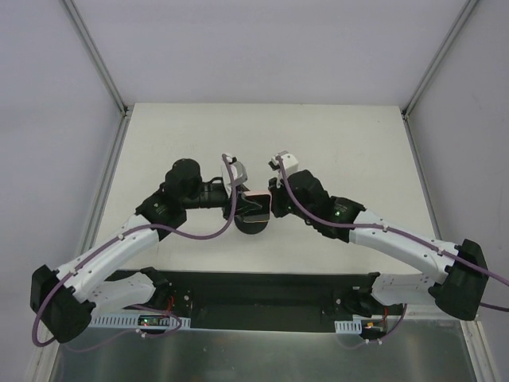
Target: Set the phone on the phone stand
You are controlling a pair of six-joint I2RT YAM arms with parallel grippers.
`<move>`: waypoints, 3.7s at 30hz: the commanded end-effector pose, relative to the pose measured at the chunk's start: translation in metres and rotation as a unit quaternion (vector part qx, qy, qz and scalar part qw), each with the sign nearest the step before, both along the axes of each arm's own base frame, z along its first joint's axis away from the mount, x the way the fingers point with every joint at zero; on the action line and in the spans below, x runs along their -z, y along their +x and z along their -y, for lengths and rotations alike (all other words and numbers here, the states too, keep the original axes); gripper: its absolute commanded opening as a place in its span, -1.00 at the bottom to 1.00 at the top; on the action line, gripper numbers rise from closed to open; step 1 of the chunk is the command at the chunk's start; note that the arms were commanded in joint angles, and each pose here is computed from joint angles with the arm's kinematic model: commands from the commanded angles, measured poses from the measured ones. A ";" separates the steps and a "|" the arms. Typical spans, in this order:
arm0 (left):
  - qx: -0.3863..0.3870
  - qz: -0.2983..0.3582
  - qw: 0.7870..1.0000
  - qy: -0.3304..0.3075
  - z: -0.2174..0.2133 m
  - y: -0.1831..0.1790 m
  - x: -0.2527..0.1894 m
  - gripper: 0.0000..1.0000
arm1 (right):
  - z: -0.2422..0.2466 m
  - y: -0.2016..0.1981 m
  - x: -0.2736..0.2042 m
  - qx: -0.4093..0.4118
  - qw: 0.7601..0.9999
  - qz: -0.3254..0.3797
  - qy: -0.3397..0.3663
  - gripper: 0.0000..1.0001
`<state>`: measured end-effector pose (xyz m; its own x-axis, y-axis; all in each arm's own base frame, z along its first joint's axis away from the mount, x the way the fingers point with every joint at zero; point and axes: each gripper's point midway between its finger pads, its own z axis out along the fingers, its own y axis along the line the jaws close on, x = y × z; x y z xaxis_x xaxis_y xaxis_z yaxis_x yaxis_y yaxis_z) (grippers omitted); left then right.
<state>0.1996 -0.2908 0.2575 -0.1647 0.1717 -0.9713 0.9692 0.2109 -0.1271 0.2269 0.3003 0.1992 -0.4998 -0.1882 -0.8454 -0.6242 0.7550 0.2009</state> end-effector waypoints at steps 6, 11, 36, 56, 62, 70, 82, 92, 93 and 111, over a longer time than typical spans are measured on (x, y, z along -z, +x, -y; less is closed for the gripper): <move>-0.504 -0.005 0.862 0.055 -0.119 0.110 0.028 -1.00 | 0.027 0.010 -0.056 0.297 0.945 0.122 0.064 -1.00; -0.530 -0.014 0.846 0.047 -0.121 0.117 0.045 -1.00 | 0.014 -0.012 -0.066 0.304 0.939 0.144 0.064 -1.00; -0.338 0.028 0.941 0.014 -0.056 0.069 0.041 -1.00 | 0.023 -0.041 -0.061 0.149 0.982 0.103 0.048 -0.99; 0.128 0.057 0.990 -0.026 0.009 -0.056 -0.024 -1.00 | 0.005 -0.085 -0.018 -0.266 0.957 0.107 0.046 0.23; 0.153 0.052 0.987 -0.021 0.013 -0.055 -0.015 -1.00 | -0.021 -0.082 -0.016 -0.296 0.948 0.097 0.061 0.15; 0.131 0.083 0.988 -0.025 0.008 -0.051 -0.002 -1.00 | -0.031 -0.078 -0.008 -0.287 0.951 0.085 0.080 -0.42; 0.031 0.118 0.992 -0.025 -0.002 -0.022 0.006 -1.00 | -0.019 -0.044 -0.033 0.041 0.986 0.031 0.157 -1.00; 0.034 0.103 0.994 -0.034 0.003 -0.022 0.006 -1.00 | -0.010 -0.042 -0.042 0.121 0.982 0.048 0.135 -1.00; 0.035 0.098 0.994 -0.032 0.004 -0.022 0.007 -1.00 | -0.012 -0.039 -0.053 0.105 0.985 0.054 0.128 -1.00; -0.105 0.122 0.985 -0.068 -0.038 -0.001 -0.057 0.61 | 0.018 -0.085 -0.050 0.033 0.996 0.050 0.070 0.99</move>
